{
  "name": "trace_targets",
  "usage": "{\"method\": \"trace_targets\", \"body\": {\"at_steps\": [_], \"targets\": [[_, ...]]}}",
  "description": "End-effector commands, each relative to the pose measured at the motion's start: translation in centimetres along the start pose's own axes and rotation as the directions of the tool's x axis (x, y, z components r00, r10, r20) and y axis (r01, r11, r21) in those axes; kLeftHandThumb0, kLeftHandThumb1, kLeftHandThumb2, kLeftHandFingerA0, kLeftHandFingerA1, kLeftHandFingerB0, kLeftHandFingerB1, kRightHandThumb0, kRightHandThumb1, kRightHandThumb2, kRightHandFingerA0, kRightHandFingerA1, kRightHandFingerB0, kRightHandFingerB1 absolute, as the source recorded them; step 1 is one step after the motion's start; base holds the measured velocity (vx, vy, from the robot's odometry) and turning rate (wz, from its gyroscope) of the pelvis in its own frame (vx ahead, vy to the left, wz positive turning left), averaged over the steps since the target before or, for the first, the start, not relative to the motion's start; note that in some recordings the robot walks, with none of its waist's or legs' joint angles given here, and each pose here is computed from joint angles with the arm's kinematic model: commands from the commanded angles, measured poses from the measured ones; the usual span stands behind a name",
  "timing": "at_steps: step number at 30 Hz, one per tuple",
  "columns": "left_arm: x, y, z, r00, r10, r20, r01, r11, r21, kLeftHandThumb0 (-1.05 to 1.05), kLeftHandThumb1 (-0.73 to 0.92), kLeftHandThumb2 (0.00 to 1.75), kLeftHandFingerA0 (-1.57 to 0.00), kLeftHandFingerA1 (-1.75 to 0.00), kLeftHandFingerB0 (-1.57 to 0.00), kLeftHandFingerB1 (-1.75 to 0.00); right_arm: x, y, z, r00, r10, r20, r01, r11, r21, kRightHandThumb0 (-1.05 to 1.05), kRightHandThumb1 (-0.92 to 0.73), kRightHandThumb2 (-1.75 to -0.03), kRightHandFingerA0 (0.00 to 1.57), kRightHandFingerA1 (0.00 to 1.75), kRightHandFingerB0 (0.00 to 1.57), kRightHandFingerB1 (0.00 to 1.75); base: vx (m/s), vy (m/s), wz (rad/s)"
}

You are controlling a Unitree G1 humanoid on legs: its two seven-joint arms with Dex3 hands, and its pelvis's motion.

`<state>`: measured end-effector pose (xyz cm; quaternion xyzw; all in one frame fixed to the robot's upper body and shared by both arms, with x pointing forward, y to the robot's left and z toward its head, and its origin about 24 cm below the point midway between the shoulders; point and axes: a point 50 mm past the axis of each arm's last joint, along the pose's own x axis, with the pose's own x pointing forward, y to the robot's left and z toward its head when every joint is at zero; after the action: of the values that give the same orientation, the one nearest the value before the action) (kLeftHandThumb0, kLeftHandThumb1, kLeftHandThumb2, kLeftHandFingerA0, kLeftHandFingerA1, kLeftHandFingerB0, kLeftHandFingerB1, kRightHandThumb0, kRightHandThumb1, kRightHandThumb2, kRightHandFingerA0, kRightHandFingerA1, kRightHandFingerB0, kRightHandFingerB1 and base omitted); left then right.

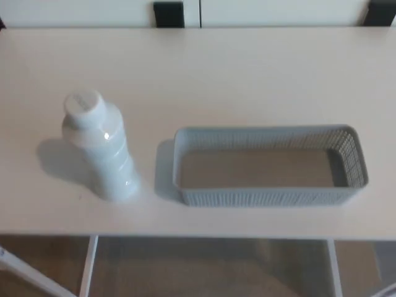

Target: The robot walk up to a desk on which a bottle is kept on the left hand side and a container is kept on the right hand side. The robot uses its left hand to pick up the bottle and places it in the container.

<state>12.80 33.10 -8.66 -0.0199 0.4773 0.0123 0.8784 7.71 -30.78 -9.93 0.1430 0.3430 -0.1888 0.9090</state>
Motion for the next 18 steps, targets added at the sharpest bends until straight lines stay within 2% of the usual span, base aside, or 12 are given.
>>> {"method": "trace_targets", "body": {"at_steps": [1, 2, 6, 9, 10, 15, 18], "targets": [[-0.9, 1.0, -0.8, 0.991, -0.009, -0.134, 0.010, 1.000, 0.002, -0.20, 0.48, 0.92, -0.39, -0.62, -0.20, -0.53, -0.7, -0.8, -1.0, 1.000, -0.003, -0.016, 0.003, 1.000, -0.011, -0.19, -0.32, -0.83, 0.32, 0.62, 0.24, 0.56, 0.10, 0.012, -0.11], [-1.0, 1.1, -1.0, 0.990, -0.010, -0.143, 0.012, 1.000, 0.009, -0.26, 0.70, 0.60, -0.50, -0.51, -0.33, -0.41, -0.8, -0.9, -1.3, 1.000, -0.007, -0.022, 0.006, 1.000, -0.011, -0.19, -0.32, -0.83, 0.32, 0.62, 0.24, 0.57, 0.11, 0.056, -0.19], [-1.2, 1.2, -1.5, 0.984, -0.021, -0.177, 0.026, 0.999, 0.024, -0.28, 0.72, 0.61, -0.47, -0.51, -0.33, -0.41, -1.2, -1.4, -1.6, 0.999, -0.011, -0.036, 0.011, 1.000, -0.015, -0.19, -0.33, -0.83, 0.30, 0.61, 0.21, 0.55, 0.12, 0.133, -0.14], [-2.2, 2.2, -1.9, 0.980, -0.025, -0.200, 0.026, 1.000, 0.005, -0.27, 0.71, 0.60, -0.47, -0.50, -0.37, -0.43, -1.6, -1.5, -2.1, 0.998, -0.020, -0.054, 0.019, 1.000, -0.017, -0.20, -0.30, -0.82, 0.35, 0.63, 0.22, 0.55, 0.18, 0.238, -0.16], [-2.6, 2.5, -2.0, 0.979, -0.020, -0.201, 0.023, 1.000, 0.012, -0.28, 0.65, 0.59, -0.54, -0.51, -0.51, -0.46, -1.7, -1.6, -2.2, 0.998, -0.017, -0.055, 0.016, 1.000, -0.022, -0.20, -0.32, -0.83, 0.31, 0.62, 0.22, 0.55, 0.18, 0.232, 0.10], [-4.2, 3.5, -2.5, 0.978, -0.033, -0.208, 0.040, 0.999, 0.030, -0.31, 0.64, 0.58, -0.60, -0.50, -0.55, -0.45, -1.9, -1.8, -2.7, 0.997, -0.028, -0.066, 0.026, 0.999, -0.026, -0.18, -0.32, -0.83, 0.36, 0.63, 0.24, 0.56, 0.07, 0.063, 0.04], [-6.3, 5.0, -3.7, 0.975, -0.037, -0.219, 0.031, 0.999, -0.029, -0.31, 0.62, 0.58, -0.62, -0.52, -0.54, -0.48, -1.9, -1.8, -2.8, 0.997, -0.029, -0.078, 0.026, 0.999, -0.037, -0.19, -0.33, -0.83, 0.35, 0.62, 0.20, 0.54, 0.08, -0.041, 0.07]]}}
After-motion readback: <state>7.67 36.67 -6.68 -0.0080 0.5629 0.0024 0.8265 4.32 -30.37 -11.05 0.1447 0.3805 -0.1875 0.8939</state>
